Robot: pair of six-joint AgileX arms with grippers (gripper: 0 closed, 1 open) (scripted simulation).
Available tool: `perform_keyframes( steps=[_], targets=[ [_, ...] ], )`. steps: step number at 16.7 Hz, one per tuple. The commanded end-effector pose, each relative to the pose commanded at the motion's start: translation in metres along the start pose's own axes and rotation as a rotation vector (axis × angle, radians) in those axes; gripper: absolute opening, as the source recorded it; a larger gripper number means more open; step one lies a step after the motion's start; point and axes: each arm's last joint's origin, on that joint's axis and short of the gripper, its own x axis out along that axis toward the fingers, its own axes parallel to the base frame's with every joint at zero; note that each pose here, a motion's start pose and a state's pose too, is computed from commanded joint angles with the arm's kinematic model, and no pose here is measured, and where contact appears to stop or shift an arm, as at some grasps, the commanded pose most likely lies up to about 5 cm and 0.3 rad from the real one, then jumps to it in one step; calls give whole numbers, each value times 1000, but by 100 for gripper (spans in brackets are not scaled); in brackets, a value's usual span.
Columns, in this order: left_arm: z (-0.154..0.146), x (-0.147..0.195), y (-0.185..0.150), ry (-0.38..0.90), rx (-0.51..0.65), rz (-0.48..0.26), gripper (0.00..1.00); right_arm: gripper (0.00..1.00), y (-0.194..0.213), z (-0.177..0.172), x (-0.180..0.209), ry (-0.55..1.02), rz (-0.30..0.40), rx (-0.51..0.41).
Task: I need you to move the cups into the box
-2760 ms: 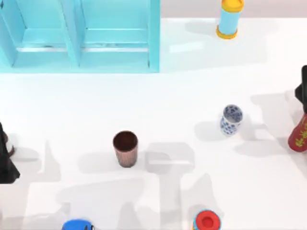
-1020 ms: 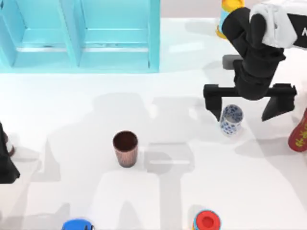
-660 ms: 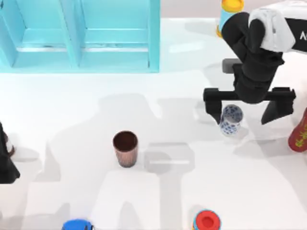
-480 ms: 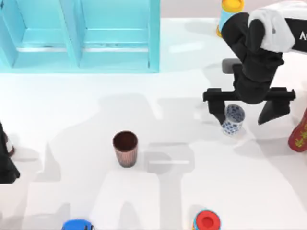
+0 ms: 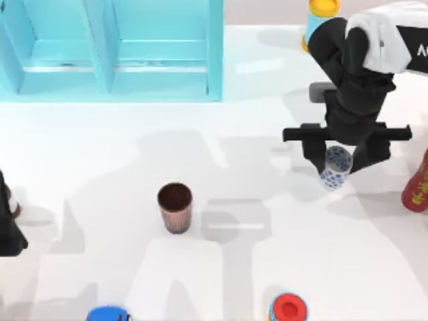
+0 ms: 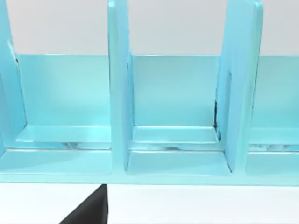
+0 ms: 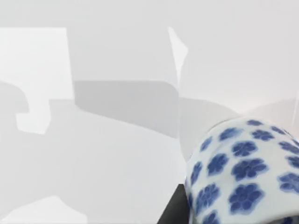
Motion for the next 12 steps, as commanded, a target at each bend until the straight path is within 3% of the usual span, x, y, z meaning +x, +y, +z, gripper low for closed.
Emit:
perform_keyframes(
  steps=[2, 12],
  targets=[
    [0, 0, 0, 0, 0, 0, 100, 0, 0, 0, 0, 0, 0, 0],
    [0, 0, 0, 0, 0, 0, 100, 0, -3, 4, -5, -20, 13, 15]
  ],
)
